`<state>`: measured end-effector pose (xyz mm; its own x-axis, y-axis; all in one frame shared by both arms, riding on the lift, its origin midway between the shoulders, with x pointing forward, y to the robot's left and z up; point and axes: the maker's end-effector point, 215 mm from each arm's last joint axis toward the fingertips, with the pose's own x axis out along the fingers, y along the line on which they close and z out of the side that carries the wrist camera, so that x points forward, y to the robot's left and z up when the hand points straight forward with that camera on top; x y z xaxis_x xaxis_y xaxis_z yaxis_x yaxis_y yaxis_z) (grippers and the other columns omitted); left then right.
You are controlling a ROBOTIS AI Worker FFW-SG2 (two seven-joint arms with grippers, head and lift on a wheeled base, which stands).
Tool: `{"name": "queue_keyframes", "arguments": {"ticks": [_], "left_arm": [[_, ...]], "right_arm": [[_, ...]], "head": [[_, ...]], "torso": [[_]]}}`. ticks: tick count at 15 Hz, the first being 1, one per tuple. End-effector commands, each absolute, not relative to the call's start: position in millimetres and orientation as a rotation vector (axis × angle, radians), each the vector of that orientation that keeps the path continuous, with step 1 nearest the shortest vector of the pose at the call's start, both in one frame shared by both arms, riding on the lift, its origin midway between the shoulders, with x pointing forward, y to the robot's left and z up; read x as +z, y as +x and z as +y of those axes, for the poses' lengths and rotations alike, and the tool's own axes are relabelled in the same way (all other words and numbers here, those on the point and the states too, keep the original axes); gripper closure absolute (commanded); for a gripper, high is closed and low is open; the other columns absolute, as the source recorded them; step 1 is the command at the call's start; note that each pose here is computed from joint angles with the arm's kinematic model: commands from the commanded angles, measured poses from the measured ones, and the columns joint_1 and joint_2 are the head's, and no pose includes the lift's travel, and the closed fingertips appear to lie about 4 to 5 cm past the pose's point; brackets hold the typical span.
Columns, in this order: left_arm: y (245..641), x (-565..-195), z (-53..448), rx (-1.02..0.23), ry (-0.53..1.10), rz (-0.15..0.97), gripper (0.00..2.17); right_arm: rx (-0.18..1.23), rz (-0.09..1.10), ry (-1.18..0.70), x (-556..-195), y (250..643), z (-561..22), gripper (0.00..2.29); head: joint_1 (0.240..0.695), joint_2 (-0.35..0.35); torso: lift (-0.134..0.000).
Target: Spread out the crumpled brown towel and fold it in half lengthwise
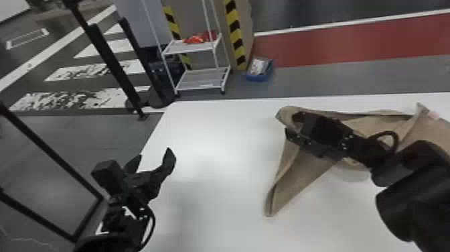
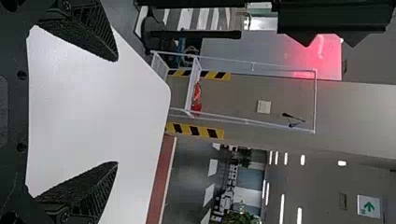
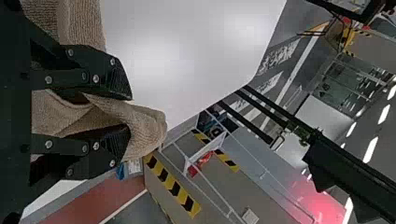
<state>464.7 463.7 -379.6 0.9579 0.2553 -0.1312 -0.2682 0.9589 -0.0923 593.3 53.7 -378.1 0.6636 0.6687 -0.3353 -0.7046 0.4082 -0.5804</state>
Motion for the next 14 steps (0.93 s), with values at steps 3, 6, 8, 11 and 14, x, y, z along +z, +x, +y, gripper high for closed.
{"name": "queue_keyframes", "arguments": {"ticks": [3,6,8,11,14], "left_arm": [[470.2,-379.8,462.6,0.263,-0.114,0.117,0.09],[473.4,-381.8,460.2,0.258,-0.119,0.12,0.09],[473.8,-381.2,459.2,0.256,-0.119,0.119,0.09],[471.8,-381.4,463.1,0.259,-0.111,0.122,0.09],[471.3,-380.7,464.1,0.257,-0.105,0.124,0.09]], "right_arm": [[0.876,0.122,-0.723,-379.8,583.2,45.3,0.05],[0.895,0.158,-0.686,-379.8,575.6,43.8,0.05],[0.899,0.176,-0.684,-370.8,578.5,34.1,0.07],[0.876,0.165,-0.687,-328.1,600.1,-2.1,0.07],[0.819,0.16,-0.721,-283.2,633.3,-53.5,0.08]], "head": [[0.695,0.35],[0.695,0.35],[0.695,0.35],[0.695,0.35],[0.695,0.35]], "torso": [[-0.125],[-0.125],[-0.125],[-0.125],[-0.125]]}}
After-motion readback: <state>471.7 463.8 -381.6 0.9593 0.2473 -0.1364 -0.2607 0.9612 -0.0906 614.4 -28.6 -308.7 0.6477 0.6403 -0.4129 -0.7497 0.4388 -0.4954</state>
